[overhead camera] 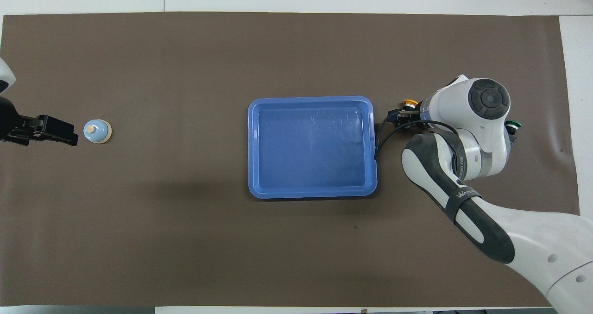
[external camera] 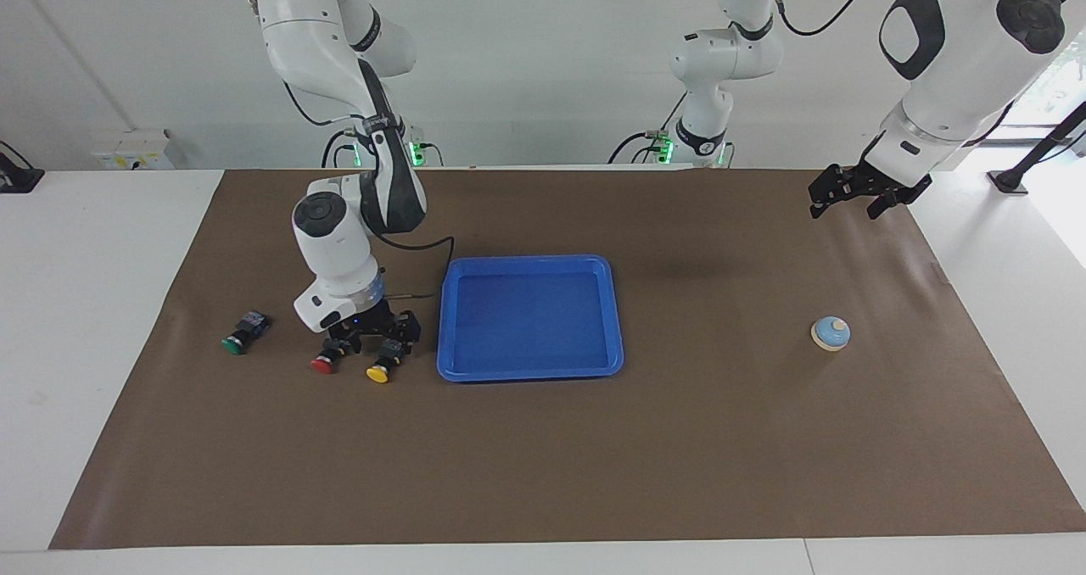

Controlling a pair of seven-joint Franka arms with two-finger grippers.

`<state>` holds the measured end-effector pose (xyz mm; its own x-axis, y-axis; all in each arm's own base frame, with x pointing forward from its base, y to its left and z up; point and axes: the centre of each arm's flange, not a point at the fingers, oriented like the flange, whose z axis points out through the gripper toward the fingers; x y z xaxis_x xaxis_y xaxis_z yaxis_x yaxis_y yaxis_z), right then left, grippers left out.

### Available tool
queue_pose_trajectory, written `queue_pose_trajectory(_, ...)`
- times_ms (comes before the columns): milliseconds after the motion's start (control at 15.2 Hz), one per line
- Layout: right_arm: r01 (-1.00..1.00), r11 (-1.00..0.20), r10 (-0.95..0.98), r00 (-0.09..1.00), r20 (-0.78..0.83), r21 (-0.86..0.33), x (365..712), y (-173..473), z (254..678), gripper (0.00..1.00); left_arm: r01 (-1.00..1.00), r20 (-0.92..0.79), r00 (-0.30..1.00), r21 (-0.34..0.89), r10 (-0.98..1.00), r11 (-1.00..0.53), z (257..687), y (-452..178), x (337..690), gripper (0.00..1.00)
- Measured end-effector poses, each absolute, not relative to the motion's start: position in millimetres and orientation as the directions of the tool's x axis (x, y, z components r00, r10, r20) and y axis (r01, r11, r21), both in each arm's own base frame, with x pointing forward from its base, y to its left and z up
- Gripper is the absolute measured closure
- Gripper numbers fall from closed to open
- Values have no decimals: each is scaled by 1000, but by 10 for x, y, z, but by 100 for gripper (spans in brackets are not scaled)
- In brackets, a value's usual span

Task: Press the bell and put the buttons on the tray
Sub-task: 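Reach the right gripper to the yellow-capped button and grasp it, then carry the yellow button into the blue tray and release it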

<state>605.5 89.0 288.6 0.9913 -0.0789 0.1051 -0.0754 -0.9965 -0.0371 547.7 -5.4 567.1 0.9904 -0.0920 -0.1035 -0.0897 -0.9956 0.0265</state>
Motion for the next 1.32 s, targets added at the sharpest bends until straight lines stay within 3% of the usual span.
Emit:
queue_pose_trajectory(66,-80,-996,-83,991,103,-38,6057,904,2864,3,-89,-102,991,26,-91,-996,5679,-53,5474,0)
queue_pose_trajectory(198,-77,-996,-80,991,103,-39,6050,966,2861,20,-88,-101,991,26,-90,-996,5687,-47,5471,0)
queue_pose_trajectory(263,-75,-996,-79,992,102,-39,6045,993,2861,37,-87,-101,991,26,-89,-996,5687,-44,5470,0)
queue_pose_trajectory(395,-74,-997,-77,992,105,-39,6051,1003,2875,57,-85,-101,991,26,-87,-996,5687,-39,5470,0)
queue_pose_trajectory(659,-73,-997,-74,995,66,-28,6156,1026,3077,59,-84,-101,991,26,-86,-996,5687,-35,5470,0)
queue_pose_trajectory(988,9,-1000,8,1000,28,-18,6318,1808,3902,59,-84,-101,991,26,-86,-996,5687,-35,5470,0)
queue_pose_trajectory(1317,8,-1000,8,1000,20,-23,6092,2634,3715,59,-83,-101,991,26,-86,-996,5687,-35,5470,0)
